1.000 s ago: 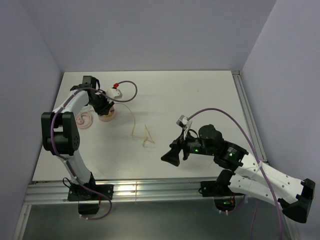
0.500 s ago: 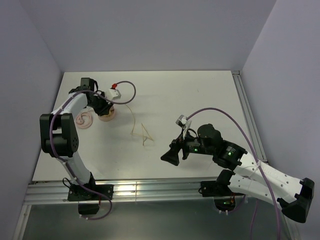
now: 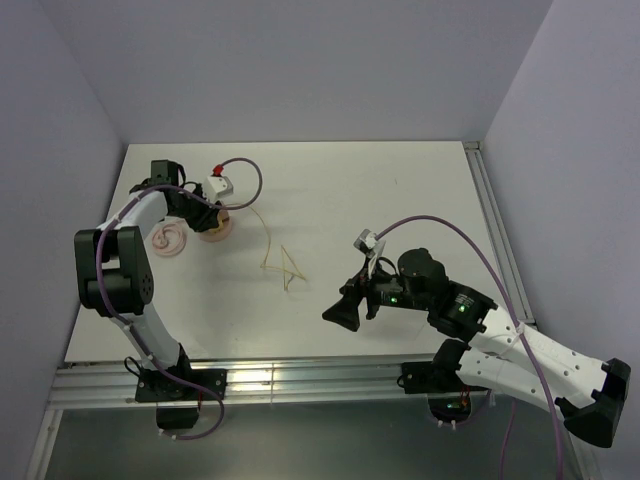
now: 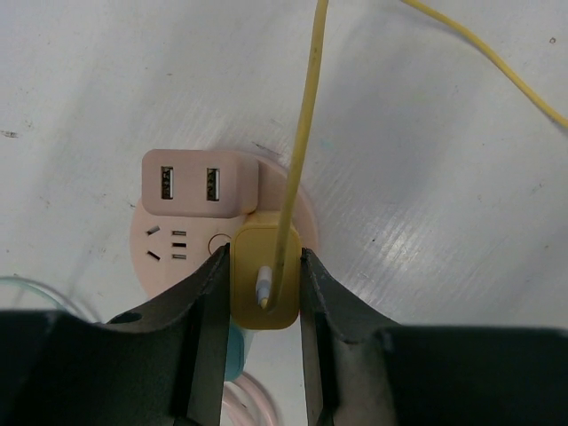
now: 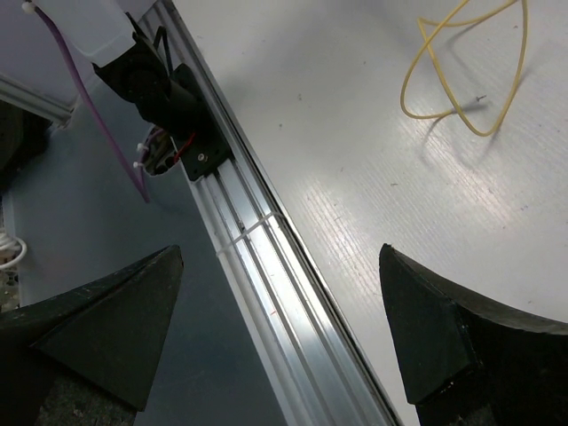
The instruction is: Insert the plug
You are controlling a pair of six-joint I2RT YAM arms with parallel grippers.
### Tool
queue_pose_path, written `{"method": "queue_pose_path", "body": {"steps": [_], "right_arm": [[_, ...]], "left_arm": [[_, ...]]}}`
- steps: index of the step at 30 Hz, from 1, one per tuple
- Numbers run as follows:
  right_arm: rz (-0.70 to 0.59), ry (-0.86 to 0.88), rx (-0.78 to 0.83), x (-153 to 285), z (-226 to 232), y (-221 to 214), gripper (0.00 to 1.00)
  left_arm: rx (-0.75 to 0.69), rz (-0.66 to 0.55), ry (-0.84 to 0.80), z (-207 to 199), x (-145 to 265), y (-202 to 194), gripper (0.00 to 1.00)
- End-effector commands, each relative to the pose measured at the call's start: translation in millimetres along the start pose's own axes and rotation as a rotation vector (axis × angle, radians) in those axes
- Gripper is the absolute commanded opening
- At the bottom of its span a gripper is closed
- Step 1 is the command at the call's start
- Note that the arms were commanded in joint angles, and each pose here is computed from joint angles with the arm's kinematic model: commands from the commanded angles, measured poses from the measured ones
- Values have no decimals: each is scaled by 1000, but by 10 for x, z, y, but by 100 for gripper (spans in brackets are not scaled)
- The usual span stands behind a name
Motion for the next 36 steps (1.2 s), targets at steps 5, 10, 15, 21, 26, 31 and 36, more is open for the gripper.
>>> {"method": "queue_pose_path", "body": {"steps": [5,10,15,21,26,31,36], "right_arm": [[-54,22,17,38,38,82,98],[-57,18,17,45,39,82,98],[-60,16,17,42,35,87,98],[-55,12,15,36,27,73,98],[-58,16,16,39,31,79,98],[-53,18,16,27,29,78,98],[-53,18,16,25,27,75,98]], "left_arm": [[250,266,-226,-577,-336,-818,0],[228,301,-236,-648,-380,-838,0],[241,314,-253,-669,-390,-845,0],[217,265,-244,-637,-367,-766,0],[170,224,-172,-505,-239,-613,1],[126,181,-93,-391,-95,-453,28],[40,92,23,-254,173,-131,91]]}}
Point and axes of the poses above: each gripper's point midway between its finger pads, its own x axis back along the fingers, its own z axis along the line the jaws close on, y = z × x, the point moved 8 cm from there along x, back along the fingers, and after that the axes turned 1 degree about x, right-handed, at the moved point
